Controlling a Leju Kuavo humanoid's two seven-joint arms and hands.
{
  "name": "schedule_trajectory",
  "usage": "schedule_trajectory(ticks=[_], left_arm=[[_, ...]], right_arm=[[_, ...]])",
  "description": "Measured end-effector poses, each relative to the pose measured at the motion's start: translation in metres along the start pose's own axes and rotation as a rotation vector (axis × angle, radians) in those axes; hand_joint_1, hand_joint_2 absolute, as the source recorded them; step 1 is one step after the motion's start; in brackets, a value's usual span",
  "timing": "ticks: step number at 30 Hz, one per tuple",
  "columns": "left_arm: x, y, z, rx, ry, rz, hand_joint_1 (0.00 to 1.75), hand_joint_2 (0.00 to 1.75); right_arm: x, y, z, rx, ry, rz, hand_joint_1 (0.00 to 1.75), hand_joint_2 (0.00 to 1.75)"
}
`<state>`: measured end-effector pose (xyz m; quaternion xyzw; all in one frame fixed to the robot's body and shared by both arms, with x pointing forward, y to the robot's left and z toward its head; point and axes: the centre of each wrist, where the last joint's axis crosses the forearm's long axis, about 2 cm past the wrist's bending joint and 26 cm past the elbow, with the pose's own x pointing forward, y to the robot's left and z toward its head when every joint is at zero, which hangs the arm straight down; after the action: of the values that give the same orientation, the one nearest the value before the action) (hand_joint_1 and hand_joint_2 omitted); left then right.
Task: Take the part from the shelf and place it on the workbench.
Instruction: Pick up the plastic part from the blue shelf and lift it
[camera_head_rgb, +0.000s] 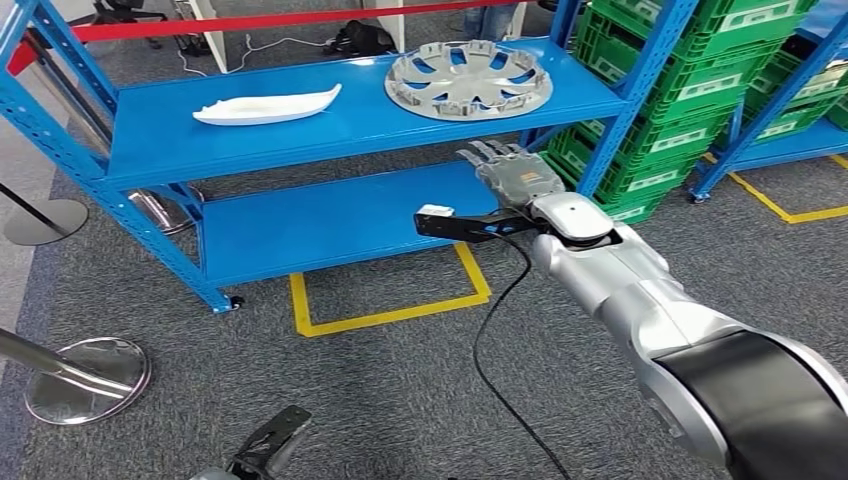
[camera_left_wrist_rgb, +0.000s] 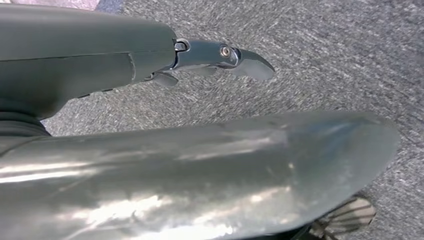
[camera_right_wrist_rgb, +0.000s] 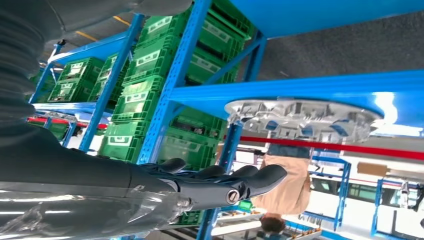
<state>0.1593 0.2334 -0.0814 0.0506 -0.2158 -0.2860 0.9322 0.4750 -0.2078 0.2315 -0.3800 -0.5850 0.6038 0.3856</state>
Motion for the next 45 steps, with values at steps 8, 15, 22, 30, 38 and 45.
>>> schedule_trajectory(ticks=[8, 15, 22, 30, 38, 45], left_arm=[[0.0016, 0.0002, -0.0001, -0.002, -0.003, -0.001, 0.00, 0.00], [0.0007, -0.0005, 0.0000, -0.004, -0.001, -0.003, 0.00, 0.00], [0.0027, -0.0008, 0.0000, -0.006, -0.006, -0.013, 0.00, 0.00], [0.0028, -0.0022, 0.0001, -0.008, -0.006, -0.018, 0.00, 0.00], [0.0054, -0.0020, 0.0000, -0.010, -0.013, -0.032, 0.00, 0.00], [0.0039, -0.0019, 0.0000, -0.011, -0.010, -0.033, 0.00, 0.00]], right_arm=[[-0.0017, -0.0030, -0.0006, -0.010, -0.003, 0.003, 0.00, 1.75], [-0.0006, 0.0014, 0.0007, -0.001, -0.005, 0.003, 0.00, 1.75], [-0.0019, -0.0041, -0.0009, -0.011, -0.006, 0.012, 0.00, 1.75], [-0.0019, 0.0009, 0.0009, 0.000, -0.008, 0.015, 0.00, 1.75], [-0.0034, -0.0020, 0.0002, -0.005, -0.009, 0.020, 0.00, 1.75], [-0.0022, 0.0040, 0.0022, 0.008, -0.010, 0.015, 0.00, 1.75]])
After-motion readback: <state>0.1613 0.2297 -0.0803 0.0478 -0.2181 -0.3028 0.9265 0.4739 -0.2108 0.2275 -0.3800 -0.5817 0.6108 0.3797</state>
